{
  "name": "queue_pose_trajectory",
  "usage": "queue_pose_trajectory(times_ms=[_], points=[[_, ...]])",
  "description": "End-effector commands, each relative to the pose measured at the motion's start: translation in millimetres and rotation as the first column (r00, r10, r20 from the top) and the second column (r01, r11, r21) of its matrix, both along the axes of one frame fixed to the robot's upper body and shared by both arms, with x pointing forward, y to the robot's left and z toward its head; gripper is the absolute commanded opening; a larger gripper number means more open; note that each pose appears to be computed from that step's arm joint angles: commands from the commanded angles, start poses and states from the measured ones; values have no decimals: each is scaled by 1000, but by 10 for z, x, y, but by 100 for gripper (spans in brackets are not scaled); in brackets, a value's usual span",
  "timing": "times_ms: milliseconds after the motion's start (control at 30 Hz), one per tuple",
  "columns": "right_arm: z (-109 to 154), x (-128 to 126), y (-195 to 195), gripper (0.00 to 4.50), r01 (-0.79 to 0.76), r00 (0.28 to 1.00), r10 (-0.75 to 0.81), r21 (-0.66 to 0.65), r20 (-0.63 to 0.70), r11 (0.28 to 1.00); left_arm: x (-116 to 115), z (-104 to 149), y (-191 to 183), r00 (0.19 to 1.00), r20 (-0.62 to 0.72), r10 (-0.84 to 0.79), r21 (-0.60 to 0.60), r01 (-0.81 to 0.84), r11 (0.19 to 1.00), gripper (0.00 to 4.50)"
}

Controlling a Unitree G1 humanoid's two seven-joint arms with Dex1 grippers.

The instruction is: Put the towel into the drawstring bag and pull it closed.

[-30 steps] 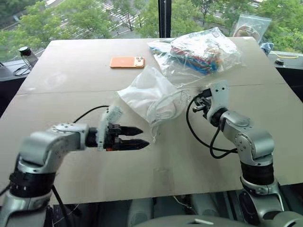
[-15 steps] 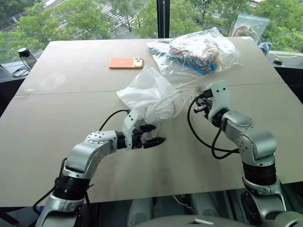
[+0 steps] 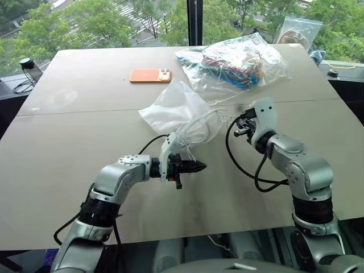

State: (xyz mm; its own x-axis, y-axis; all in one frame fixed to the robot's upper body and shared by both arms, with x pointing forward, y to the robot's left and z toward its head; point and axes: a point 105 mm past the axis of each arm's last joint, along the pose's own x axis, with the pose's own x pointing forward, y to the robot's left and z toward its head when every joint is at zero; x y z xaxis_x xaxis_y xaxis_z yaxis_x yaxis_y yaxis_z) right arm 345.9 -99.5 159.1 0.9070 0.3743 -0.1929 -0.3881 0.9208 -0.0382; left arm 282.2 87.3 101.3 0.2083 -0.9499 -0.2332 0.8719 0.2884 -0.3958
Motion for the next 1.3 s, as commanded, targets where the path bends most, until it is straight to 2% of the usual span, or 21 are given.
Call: queue_pose_trajectory(times_ms=[33, 133, 300, 433, 567, 600, 667, 733, 767, 833, 867, 933, 1033, 1133, 1233, 1300], points=[[280, 106, -237, 0, 140, 976, -131, -40, 175, 989, 87, 474, 84, 998, 48, 44, -137, -37, 990, 2], [551, 196, -549, 0, 314, 903, -288, -33, 319, 949, 305, 946, 327, 974, 129, 188, -226, -155, 962, 2], [1216, 166, -814, 0, 440, 747, -396, 50, 535, 897, 571, 1800, 757, 879, 280, 387, -347, -283, 894, 2], [2017, 11, -790, 0, 407, 617, -320, 56, 719, 912, 543, 2531, 1014, 888, 214, 407, -606, -206, 768, 2], [2355, -90, -753, 0, 381, 580, -250, 14, 775, 925, 607, 2831, 1155, 883, 140, 447, -732, -212, 647, 2], [2370, -107, -685, 0, 357, 595, -203, -30, 778, 934, 621, 2828, 1127, 891, 122, 437, -739, -212, 640, 2], [2352, -154, -549, 0, 329, 604, -113, -118, 789, 937, 615, 2711, 1013, 900, 140, 413, -693, -209, 690, 2], [2327, -173, -522, 0, 323, 611, -100, -132, 786, 937, 642, 2644, 997, 893, 140, 427, -675, -229, 701, 2], [2308, -162, -641, 0, 369, 609, -144, -118, 780, 922, 705, 2619, 1078, 874, 123, 470, -678, -272, 683, 2], [2238, -122, -1057, 0, 518, 585, -297, -66, 755, 853, 857, 2474, 1256, 809, 109, 578, -636, -390, 666, 2], [2192, -126, -1314, 0, 602, 554, -388, -32, 736, 798, 956, 2350, 1353, 751, 126, 649, -585, -472, 660, 2], [2123, -185, -1700, 0, 716, 486, -502, 4, 715, 698, 1131, 2047, 1524, 598, 273, 754, -418, -632, 652, 2], [2084, -323, -2068, 0, 807, 392, -594, 48, 702, 589, 1199, 1837, 1660, 519, 333, 787, -349, -707, 614, 2], [2108, -409, -2199, 0, 835, 344, -615, 69, 710, 546, 1241, 1793, 1717, 472, 330, 818, -365, -735, 572, 2], [2124, -400, -2203, 0, 832, 351, -604, 58, 716, 552, 1280, 1796, 1770, 432, 335, 837, -373, -755, 539, 2], [2162, -418, -2228, 0, 832, 347, -598, 58, 723, 552, 1305, 1860, 1880, 374, 329, 867, -400, -776, 487, 2]])
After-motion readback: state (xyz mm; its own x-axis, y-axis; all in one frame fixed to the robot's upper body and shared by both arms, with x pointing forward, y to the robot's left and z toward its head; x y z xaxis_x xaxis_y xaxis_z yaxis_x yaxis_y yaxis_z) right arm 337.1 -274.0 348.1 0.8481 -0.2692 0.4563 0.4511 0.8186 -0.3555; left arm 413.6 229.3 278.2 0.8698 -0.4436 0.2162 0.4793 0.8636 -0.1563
